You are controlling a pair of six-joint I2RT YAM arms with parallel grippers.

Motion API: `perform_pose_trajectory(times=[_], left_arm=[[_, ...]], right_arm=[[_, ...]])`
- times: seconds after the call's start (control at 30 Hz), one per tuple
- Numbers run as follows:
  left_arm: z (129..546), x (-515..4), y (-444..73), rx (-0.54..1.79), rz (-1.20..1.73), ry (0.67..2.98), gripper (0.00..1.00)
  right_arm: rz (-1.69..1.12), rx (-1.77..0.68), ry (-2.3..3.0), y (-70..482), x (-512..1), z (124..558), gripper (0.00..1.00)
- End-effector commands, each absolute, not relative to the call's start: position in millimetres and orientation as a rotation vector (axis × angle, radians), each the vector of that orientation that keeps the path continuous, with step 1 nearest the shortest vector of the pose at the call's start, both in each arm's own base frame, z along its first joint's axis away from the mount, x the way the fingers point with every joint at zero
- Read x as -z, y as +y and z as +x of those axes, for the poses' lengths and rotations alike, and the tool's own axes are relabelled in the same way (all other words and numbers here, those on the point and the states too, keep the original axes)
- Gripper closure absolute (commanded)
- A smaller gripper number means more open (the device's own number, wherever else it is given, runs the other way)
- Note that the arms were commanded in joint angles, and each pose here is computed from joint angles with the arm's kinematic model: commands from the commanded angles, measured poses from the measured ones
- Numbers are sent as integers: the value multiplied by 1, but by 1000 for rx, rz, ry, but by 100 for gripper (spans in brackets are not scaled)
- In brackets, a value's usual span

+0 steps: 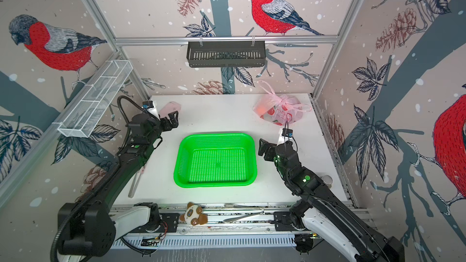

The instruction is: Untie the knot of the plastic bag and take out the fruit

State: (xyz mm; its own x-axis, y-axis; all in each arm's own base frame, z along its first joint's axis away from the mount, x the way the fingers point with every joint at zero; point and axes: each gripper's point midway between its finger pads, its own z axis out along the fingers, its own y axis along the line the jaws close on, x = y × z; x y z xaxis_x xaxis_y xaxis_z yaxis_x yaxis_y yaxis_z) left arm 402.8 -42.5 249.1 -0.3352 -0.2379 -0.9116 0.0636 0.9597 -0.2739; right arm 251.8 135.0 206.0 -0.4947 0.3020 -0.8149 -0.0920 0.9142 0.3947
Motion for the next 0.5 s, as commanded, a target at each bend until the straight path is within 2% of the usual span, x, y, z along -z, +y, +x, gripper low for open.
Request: perform_pose_trajectory(times=[0.0,0.1,0.23,0.33,0.47], left_arm=[[406,-233,-61,364,-81,1992,1],[416,-229,-74,401,-48,2035,1],[431,-227,-87,459,-8,2073,1],[440,-221,-96,484,16,2113,9],[444,-201,-103,474,26,2181,25]], right_arm=[[193,-401,2164,134,-183,227,41],[100,-446,2241,160,-178,203,66],[-35,-505,2352,193,-166,167,84],[-139,-572,2399,217,-160,140,92],[-294,-576,2478,243,-148,104,93]])
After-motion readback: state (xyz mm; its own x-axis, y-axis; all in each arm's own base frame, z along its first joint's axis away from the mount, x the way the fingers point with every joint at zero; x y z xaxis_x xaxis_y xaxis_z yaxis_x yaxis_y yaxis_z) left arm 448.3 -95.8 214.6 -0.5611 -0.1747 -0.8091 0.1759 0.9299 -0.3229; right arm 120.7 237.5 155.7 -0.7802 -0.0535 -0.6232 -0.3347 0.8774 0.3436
